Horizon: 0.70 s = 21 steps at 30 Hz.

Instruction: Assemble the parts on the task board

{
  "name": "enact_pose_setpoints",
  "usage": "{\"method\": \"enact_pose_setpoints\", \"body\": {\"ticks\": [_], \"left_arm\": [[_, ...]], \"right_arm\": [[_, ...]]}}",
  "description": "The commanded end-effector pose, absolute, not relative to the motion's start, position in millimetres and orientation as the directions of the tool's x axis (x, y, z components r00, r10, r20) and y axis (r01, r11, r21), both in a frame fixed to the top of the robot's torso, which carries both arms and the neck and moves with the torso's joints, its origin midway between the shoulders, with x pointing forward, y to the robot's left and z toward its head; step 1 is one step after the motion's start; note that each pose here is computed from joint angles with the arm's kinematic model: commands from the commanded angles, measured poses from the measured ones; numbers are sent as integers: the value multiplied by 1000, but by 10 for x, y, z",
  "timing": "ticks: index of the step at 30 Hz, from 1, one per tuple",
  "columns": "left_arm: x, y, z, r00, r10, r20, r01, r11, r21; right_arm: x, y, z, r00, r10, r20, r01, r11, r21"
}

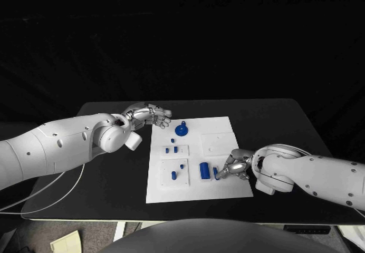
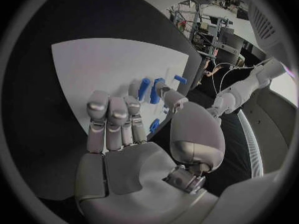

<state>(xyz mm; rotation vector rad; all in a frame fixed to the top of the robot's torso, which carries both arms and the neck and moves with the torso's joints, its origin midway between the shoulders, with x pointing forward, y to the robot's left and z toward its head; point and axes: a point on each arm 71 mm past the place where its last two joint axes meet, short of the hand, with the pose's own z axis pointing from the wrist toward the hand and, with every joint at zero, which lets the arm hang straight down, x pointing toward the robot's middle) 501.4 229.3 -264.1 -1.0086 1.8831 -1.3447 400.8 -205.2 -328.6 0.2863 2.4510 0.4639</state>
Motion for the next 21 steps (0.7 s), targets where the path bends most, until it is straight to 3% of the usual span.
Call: {"method": "enact_pose_setpoints", "body": {"ticks": [1,21], "left_arm": [[5010,2268,-2625,-539,-841,-39,-226,190,-955],[5011,2257,-2626,-541,-840,-38,-226,189,-955]], "right_arm": [[3967,-2016,-3288,-816,283,-505,52,905,422],[3987,-2027,-3329,-808,255,-532,52,929,367]]}}
